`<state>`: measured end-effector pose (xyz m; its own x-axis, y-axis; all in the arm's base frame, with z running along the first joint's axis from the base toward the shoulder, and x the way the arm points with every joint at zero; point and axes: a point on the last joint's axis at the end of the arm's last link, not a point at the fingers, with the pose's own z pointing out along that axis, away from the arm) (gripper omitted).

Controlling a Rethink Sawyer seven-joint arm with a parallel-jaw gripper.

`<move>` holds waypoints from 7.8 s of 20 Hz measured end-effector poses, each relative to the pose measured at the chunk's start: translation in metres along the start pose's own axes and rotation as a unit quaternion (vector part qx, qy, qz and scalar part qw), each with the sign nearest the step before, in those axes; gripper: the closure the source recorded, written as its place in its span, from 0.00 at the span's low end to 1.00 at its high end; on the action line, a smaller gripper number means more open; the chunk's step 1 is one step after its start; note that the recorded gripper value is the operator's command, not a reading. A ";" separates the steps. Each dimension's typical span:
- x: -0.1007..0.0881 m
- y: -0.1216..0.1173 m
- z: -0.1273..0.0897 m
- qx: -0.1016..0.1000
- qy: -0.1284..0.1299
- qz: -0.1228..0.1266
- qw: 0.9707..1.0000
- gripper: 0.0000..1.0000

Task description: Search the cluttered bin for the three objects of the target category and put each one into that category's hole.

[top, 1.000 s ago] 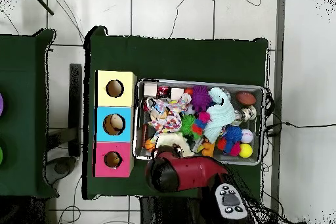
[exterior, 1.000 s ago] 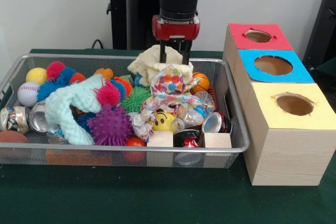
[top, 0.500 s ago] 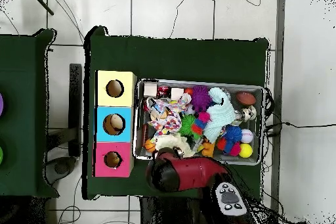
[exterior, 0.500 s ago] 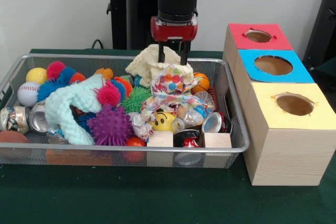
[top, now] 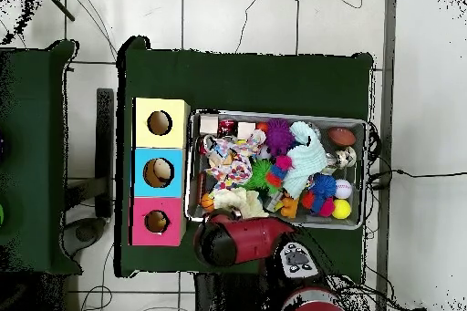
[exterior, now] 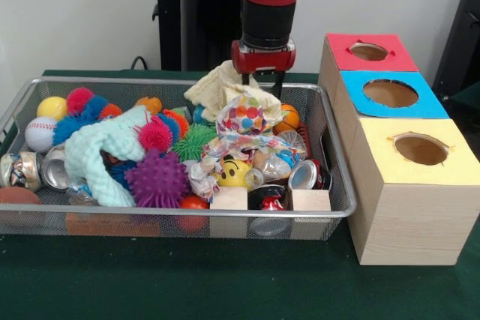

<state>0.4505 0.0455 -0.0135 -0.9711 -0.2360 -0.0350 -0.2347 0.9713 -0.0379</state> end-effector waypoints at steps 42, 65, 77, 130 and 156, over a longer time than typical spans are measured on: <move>-0.085 -0.112 0.050 -0.047 0.135 0.015 0.990 0.00; -0.105 -0.130 0.021 -0.039 0.159 -0.016 0.986 0.00; -0.113 -0.167 0.010 -0.038 0.143 0.000 0.989 0.00; -0.139 -0.256 -0.048 0.016 0.079 0.004 0.997 0.00; -0.063 -0.263 -0.111 0.037 0.104 0.006 0.994 0.00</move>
<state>0.5689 -0.1920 0.1097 -0.9634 -0.2061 0.1712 -0.2268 0.9676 -0.1114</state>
